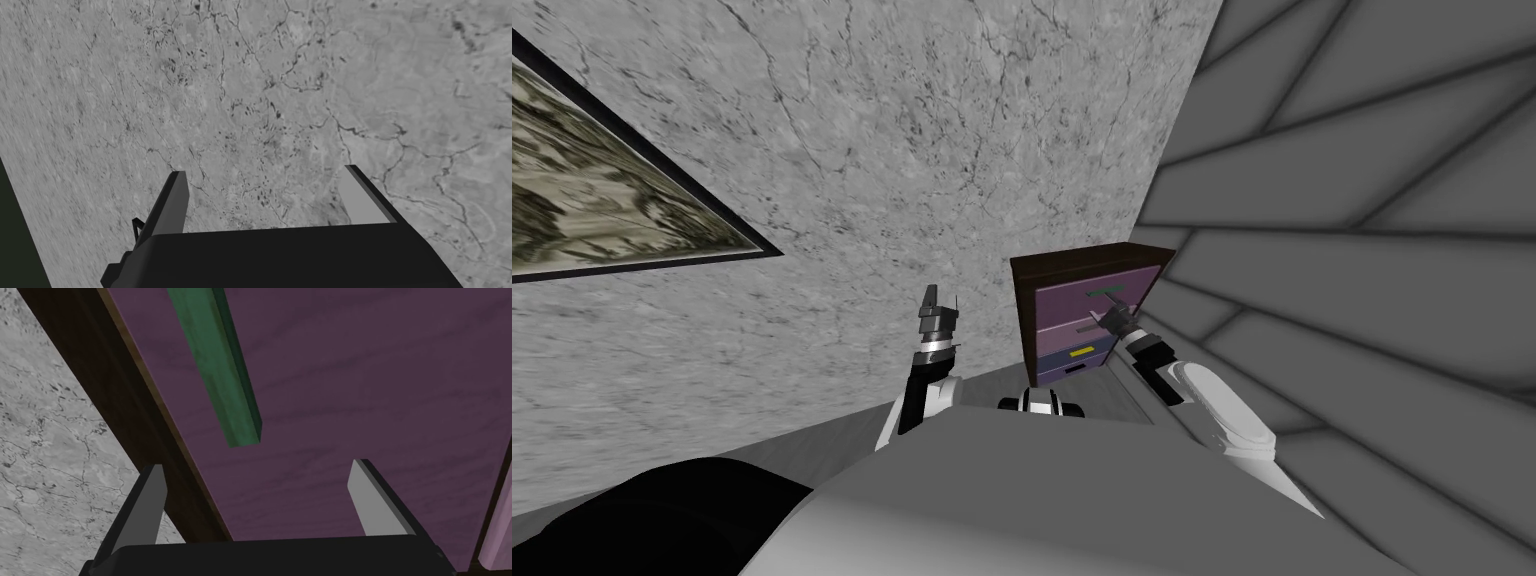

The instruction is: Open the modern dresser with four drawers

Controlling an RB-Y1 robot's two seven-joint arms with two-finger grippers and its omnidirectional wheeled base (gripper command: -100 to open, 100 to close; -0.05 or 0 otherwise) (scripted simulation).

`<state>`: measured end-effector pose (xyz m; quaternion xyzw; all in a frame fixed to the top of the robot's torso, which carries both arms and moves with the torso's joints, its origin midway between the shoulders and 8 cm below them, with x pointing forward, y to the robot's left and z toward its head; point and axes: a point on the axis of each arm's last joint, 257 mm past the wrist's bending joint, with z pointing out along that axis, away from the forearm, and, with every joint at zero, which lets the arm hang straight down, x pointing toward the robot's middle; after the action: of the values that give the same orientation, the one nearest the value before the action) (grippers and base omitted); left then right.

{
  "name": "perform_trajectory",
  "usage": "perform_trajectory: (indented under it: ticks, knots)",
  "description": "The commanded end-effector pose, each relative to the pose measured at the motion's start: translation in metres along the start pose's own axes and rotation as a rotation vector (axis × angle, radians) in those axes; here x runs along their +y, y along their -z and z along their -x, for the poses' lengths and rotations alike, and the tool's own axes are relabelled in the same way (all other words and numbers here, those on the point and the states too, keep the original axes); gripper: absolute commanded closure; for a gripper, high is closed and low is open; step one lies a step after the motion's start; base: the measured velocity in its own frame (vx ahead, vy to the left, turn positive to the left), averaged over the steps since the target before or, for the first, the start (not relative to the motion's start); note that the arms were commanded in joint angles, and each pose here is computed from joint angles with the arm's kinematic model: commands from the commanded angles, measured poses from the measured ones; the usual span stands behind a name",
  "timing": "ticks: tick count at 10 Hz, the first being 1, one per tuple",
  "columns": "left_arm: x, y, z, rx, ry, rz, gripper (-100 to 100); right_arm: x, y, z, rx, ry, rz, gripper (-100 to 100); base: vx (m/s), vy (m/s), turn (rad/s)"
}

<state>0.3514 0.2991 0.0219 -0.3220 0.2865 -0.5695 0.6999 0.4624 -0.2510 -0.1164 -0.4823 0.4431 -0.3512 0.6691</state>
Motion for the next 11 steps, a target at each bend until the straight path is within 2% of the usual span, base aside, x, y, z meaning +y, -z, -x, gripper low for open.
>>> perform_trajectory:
  ticks: [1,4,5,6,7,8,11]
  knots:
    - [0.000,0.000,0.000,0.000,0.000,0.000,0,0.003,-0.003,-0.010,0.013,0.142,0.025,-100,0.038,0.045,-0.009]
    - [0.000,0.000,0.000,0.000,0.000,0.000,0,0.004,-0.004,-0.019,0.021,0.263,0.047,-100,0.025,0.038,-0.009]
    - [0.000,0.000,0.000,0.000,0.000,0.000,0,0.004,-0.003,-0.017,0.020,0.240,0.043,-100,0.010,0.016,-0.002]
    - [0.000,0.000,0.000,0.000,0.000,0.000,0,-0.004,-0.003,-0.024,0.019,0.246,0.044,-100,0.078,0.051,-0.005]
    - [0.000,0.000,0.000,0.000,0.000,0.000,0,0.000,-0.003,-0.022,0.020,0.247,0.044,-100,0.050,0.032,-0.004]
    - [0.000,0.000,0.000,0.000,0.000,0.000,0,-0.001,-0.003,-0.023,0.020,0.246,0.044,100,0.007,0.005,-0.001]
    - [0.000,0.000,0.000,0.000,0.000,0.000,0,-0.005,-0.002,-0.017,0.002,0.245,0.042,100,-0.160,-0.056,-0.053]
